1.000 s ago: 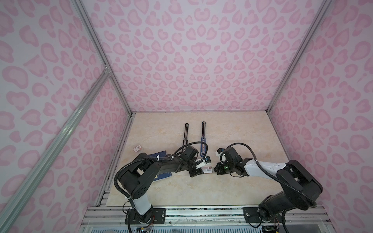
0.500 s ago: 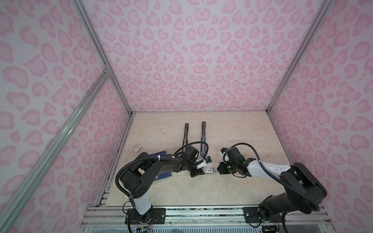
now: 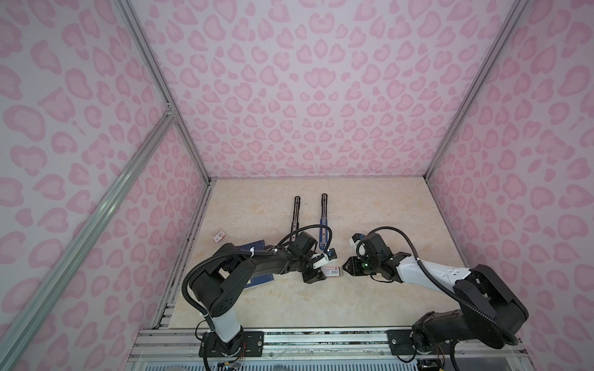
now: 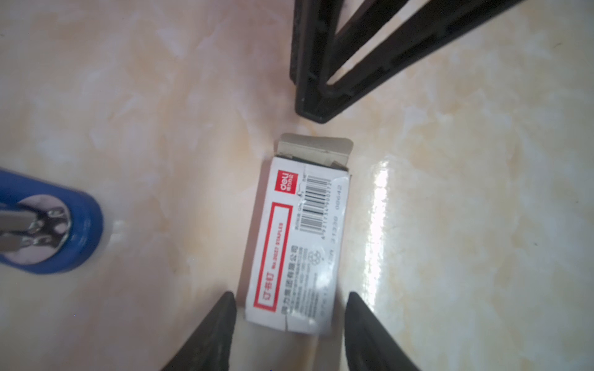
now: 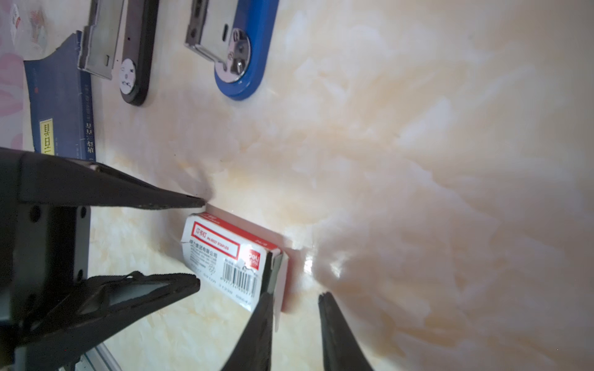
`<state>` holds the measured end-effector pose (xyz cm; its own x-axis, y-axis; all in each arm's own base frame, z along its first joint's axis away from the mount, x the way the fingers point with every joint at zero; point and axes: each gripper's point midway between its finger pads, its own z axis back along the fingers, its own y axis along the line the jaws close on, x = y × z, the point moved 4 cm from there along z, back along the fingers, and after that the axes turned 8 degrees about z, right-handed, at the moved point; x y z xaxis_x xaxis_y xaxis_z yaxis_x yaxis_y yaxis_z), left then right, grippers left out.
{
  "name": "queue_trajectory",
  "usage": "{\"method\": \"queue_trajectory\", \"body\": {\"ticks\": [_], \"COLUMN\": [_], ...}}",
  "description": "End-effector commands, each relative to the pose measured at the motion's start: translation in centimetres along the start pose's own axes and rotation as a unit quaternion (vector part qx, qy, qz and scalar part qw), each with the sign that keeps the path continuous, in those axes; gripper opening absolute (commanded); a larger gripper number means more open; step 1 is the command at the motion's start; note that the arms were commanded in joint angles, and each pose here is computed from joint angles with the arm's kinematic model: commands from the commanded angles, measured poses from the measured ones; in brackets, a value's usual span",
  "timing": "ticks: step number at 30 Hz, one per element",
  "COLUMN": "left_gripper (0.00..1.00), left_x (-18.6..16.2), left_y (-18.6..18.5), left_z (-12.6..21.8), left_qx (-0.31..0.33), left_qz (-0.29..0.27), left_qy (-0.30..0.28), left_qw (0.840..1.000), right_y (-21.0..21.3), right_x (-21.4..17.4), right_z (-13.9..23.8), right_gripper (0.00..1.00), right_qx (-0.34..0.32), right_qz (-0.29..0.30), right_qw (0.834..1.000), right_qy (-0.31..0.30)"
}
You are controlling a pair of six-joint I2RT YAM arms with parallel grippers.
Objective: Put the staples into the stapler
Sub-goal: 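Slide the staple tray out of the sleeve with the right gripper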
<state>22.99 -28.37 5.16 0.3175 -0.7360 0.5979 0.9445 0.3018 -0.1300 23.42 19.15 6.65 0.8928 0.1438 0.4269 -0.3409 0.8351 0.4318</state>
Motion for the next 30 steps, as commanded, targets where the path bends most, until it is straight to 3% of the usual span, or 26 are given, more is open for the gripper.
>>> {"method": "queue_trajectory", "body": {"ticks": [1,7,19,22,25,30], "left_gripper": [0.61,0.62,0.62,0.58,0.48,0.43], "left_x": [0.5,0.9,1.3,1.4,1.2,0.8], "left_y": [0.0,-0.1,-0.9,-1.1,-1.2,-1.3], "left_z": [0.4,-0.5,-1.9,-2.1,-2.2,-2.1], "left_qx": [-0.002,-0.018,-0.041,-0.048,-0.050,-0.051], "left_qz": [-0.003,-0.006,-0.012,-0.012,-0.011,-0.005], "left_qy": [0.002,0.002,0.011,0.013,0.018,0.024], "left_qw": [1.000,1.000,0.999,0.999,0.999,0.998], "right_y": [0.1,0.5,0.1,0.1,0.1,-0.1], "right_x": [-0.3,-0.5,-1.0,-1.1,-1.1,-1.3], "right_z": [-0.2,-0.1,-0.6,-0.7,-0.8,-1.5], "right_gripper": [0.29,0.41,0.39,0.39,0.39,0.34], "right_qx": [0.002,0.004,-0.004,-0.002,0.000,-0.003], "right_qz": [-0.005,-0.004,-0.009,-0.011,-0.012,-0.014], "right_qw": [1.000,1.000,1.000,1.000,1.000,1.000], "right_qy": [0.007,0.005,0.016,0.017,0.018,0.027]}}
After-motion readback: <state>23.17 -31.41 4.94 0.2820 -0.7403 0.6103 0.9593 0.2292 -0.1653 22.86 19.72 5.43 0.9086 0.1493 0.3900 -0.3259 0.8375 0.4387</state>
